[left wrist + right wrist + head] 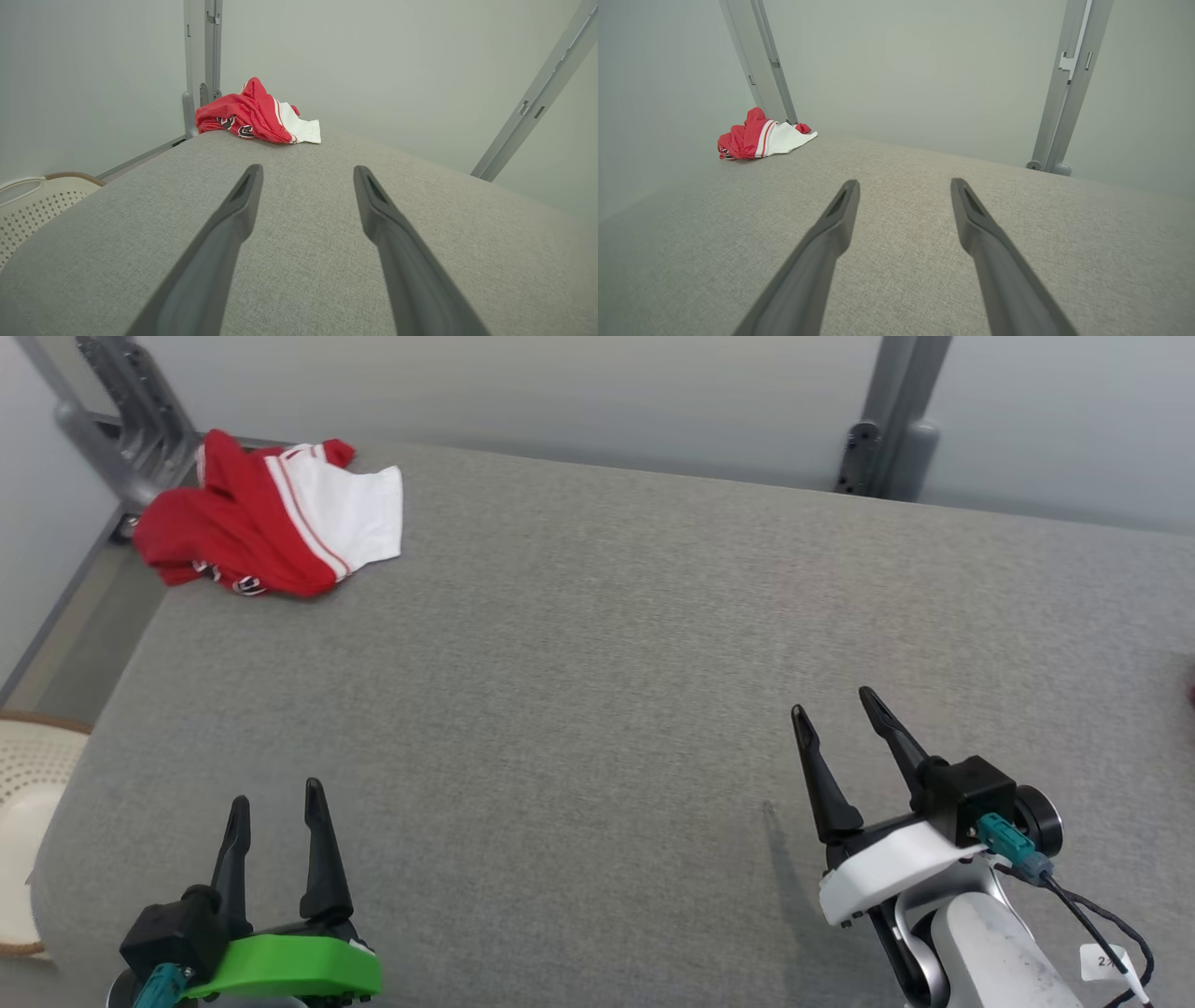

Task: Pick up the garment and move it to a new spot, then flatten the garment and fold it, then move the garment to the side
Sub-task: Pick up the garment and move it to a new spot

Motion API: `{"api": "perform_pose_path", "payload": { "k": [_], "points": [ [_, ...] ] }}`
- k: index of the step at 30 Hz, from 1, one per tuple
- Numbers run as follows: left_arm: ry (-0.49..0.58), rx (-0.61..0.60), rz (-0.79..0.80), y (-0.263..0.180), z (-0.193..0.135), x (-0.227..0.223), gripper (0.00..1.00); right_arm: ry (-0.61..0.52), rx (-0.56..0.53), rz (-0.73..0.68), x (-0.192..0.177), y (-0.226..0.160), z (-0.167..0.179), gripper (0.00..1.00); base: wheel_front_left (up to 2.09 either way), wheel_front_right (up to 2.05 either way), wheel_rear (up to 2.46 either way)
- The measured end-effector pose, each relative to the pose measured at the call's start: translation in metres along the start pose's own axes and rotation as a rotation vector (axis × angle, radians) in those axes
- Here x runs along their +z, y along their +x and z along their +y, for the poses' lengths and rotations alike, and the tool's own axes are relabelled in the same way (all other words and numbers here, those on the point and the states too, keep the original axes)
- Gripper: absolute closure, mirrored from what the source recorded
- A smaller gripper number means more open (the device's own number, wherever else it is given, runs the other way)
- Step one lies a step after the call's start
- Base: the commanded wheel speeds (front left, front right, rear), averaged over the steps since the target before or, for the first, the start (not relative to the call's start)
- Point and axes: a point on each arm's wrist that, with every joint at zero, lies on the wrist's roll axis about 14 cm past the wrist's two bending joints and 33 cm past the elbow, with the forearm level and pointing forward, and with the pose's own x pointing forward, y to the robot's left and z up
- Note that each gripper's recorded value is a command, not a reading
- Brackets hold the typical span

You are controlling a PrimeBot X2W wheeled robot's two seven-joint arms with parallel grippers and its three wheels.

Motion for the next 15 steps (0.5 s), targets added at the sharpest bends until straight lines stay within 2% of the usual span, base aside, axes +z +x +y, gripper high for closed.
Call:
{"api": "perform_pose_path", "payload": {
  "k": [8, 15],
  "points": [
    [0.004, 0.178, -0.043, -0.034, 0.054, 0.016, 0.0, 0.02, 0.18, 0.015, -0.008, 0.028, 0.059, 0.0, 0.0, 0.0, 0.0],
    [0.005, 0.274, -0.065, -0.056, 0.079, 0.025, 0.0, 0.032, 0.292, 0.014, -0.01, 0.042, 0.098, 0.0, 0.0, 0.0, 0.0]
  ]
}}
